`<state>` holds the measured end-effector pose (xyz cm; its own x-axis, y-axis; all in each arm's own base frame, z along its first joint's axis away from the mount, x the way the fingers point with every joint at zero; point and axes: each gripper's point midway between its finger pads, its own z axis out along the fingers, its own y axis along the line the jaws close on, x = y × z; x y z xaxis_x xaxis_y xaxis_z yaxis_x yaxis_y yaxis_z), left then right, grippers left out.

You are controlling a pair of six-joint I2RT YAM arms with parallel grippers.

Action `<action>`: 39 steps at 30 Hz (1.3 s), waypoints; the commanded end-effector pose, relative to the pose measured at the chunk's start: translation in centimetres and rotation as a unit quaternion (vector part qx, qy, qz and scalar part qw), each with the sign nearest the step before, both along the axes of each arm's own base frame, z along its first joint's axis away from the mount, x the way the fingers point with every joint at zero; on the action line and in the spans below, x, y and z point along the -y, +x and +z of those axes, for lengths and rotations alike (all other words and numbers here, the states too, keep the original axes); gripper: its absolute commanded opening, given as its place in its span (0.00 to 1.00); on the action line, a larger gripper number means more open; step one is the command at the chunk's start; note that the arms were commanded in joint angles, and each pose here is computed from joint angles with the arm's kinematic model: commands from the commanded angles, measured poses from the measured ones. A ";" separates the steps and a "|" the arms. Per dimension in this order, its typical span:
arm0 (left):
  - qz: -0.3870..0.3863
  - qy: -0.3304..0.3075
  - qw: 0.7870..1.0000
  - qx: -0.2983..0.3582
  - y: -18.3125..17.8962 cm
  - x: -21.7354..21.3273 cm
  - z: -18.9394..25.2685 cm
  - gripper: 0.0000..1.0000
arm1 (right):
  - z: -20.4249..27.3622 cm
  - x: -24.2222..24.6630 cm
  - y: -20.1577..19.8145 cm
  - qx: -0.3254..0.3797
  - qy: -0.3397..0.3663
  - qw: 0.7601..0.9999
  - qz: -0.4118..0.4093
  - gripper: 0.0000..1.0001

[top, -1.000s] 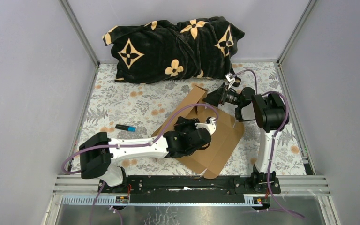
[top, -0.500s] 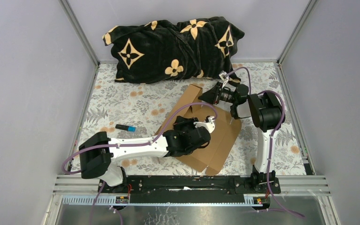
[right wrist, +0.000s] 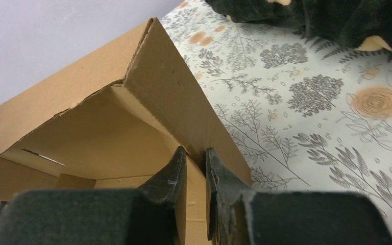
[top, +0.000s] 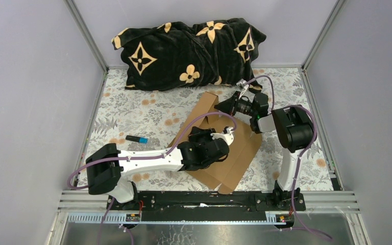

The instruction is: Fold the paper box

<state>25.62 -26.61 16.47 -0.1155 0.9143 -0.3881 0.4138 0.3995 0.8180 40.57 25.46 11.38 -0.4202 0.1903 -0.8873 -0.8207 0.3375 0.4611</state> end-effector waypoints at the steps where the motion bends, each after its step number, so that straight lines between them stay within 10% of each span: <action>1: -0.052 -0.018 0.996 -0.075 -1.7 1.7 -3.5 0.05 | 1.2 -0.5 -1.3 0.009 -0.029 0.999 -0.034 0.07; 15: -0.054 -0.019 0.995 -0.079 -1.8 1.9 -3.7 0.04 | -2.3 -0.7 -5.1 -0.020 -0.025 0.997 -0.069 0.13; 26: -0.056 -0.019 0.995 -0.079 -1.9 1.8 -3.6 0.04 | -2.4 -2.6 -4.1 -0.007 -0.001 1.000 -0.008 0.47; 34: -0.057 -0.019 0.995 -0.081 -1.9 1.9 -3.8 0.04 | -2.4 -3.0 -3.6 -0.021 0.006 1.000 -0.001 0.47; 39: -0.056 -0.017 0.995 -0.081 -1.9 1.9 -3.8 0.04 | -1.6 -3.4 -2.8 -0.031 0.020 0.999 0.001 0.28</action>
